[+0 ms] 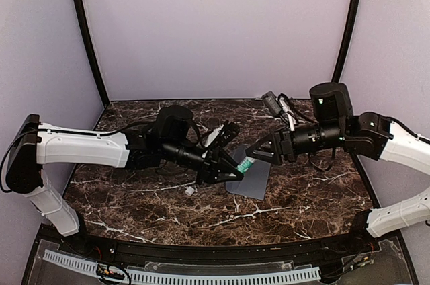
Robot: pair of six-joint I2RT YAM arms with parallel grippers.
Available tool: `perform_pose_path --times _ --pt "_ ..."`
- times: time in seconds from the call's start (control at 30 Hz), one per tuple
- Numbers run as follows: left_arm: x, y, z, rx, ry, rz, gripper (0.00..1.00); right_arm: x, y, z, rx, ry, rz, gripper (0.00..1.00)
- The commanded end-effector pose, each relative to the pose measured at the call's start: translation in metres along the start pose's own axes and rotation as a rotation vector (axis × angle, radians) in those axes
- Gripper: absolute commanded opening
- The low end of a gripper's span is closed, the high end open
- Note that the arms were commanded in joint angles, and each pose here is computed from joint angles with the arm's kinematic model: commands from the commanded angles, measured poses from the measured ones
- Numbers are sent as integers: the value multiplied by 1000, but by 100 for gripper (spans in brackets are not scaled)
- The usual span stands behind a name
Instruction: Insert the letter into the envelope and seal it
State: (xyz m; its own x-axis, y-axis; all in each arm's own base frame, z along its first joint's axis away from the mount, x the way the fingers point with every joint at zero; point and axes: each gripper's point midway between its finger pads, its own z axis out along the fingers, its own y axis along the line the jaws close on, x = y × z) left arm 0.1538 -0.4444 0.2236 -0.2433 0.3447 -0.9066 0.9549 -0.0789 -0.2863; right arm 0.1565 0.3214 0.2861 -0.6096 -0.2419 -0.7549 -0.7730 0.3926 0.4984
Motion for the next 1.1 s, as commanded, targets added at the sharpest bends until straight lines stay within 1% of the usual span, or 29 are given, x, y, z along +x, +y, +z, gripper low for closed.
perform_pose_path --times 0.0,0.1,0.2,0.3,0.43,0.7,0.77,0.9,0.97,1.0,1.07 --pt "-32 10 -17 -154 -56 104 0 -11 -10 -2 79 -20 81 63" --pt "-32 20 -18 -214 -49 120 0 -7 -14 6 84 10 105 62" --pt "-31 22 -16 -234 -41 131 0 -5 -21 16 101 36 119 60" --pt "-29 26 -13 -258 -33 143 0 -5 -24 23 106 48 124 57" --pt "-26 29 -11 -277 -21 156 0 -7 -28 29 122 44 123 49" --pt "-21 33 -10 -300 -6 166 0 -4 -37 37 152 63 127 32" --pt "-20 34 -9 -306 -2 168 0 -3 -38 38 151 67 129 26" --pt "-18 38 -10 -328 1 168 0 -1 -35 40 134 79 130 9" --pt "-18 39 -10 -339 1 167 0 0 -34 40 125 85 130 3" --pt "-16 40 -11 -345 1 165 0 1 -34 40 124 87 131 1" --pt "-14 43 -13 -362 2 157 2 2 -36 40 133 86 131 0"
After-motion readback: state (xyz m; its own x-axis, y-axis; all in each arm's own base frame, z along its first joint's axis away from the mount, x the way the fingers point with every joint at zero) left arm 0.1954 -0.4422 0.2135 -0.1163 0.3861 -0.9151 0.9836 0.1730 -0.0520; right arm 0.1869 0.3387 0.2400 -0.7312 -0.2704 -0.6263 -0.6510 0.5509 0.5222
